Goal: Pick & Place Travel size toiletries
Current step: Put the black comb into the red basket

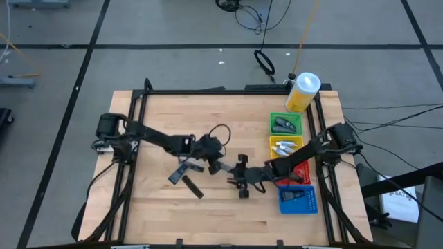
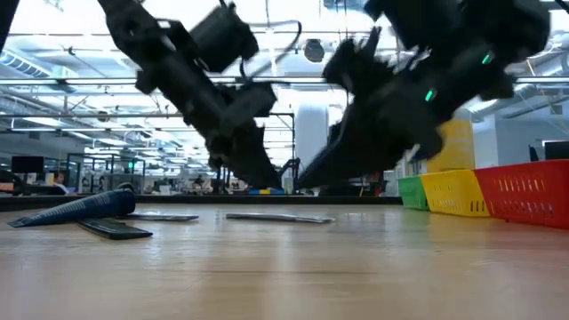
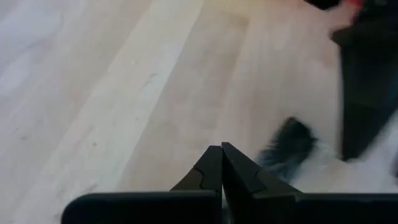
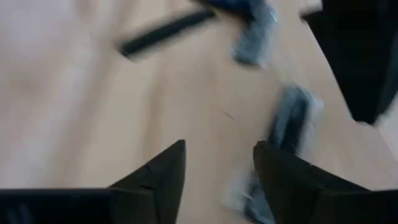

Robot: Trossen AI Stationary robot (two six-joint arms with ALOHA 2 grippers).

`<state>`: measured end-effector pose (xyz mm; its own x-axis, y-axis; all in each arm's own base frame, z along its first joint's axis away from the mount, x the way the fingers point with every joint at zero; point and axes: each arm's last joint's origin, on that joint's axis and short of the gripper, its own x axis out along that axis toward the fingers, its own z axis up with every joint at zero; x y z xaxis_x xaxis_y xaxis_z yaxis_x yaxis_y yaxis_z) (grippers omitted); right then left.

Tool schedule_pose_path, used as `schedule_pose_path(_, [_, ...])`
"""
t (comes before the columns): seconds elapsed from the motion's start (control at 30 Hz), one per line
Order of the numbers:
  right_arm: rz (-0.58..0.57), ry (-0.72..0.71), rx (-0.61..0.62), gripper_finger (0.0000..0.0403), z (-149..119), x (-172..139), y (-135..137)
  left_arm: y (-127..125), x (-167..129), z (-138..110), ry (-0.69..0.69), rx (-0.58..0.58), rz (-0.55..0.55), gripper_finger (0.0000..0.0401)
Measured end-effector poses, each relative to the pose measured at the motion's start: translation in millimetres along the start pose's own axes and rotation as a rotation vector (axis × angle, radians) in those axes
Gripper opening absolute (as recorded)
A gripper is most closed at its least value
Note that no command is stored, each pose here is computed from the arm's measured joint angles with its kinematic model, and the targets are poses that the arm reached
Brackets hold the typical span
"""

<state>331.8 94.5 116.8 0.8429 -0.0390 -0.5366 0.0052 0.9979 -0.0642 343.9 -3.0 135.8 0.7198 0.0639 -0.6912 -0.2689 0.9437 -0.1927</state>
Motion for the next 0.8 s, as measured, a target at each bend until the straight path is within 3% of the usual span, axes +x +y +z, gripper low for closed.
schedule_pose_path(0.13, [-0.038,0.042,0.005,0.0215,-13,14,-12,22,19,-10,0.083,-0.001,-0.040,0.0004])
schedule_pose_path(0.3, [-0.086,0.089,0.002,0.0215,-24,23,-20,28,31,-16,0.131,0.009,-0.173,0.0002])
schedule_pose_path(0.5, [-0.095,0.120,-0.083,0.0196,-23,19,-23,14,33,-24,0.190,0.026,-0.290,0.0005])
schedule_pose_path(0.8, [-0.164,0.138,-0.222,0.0188,-23,18,-25,-3,32,-32,0.202,0.065,-0.268,0.0003])
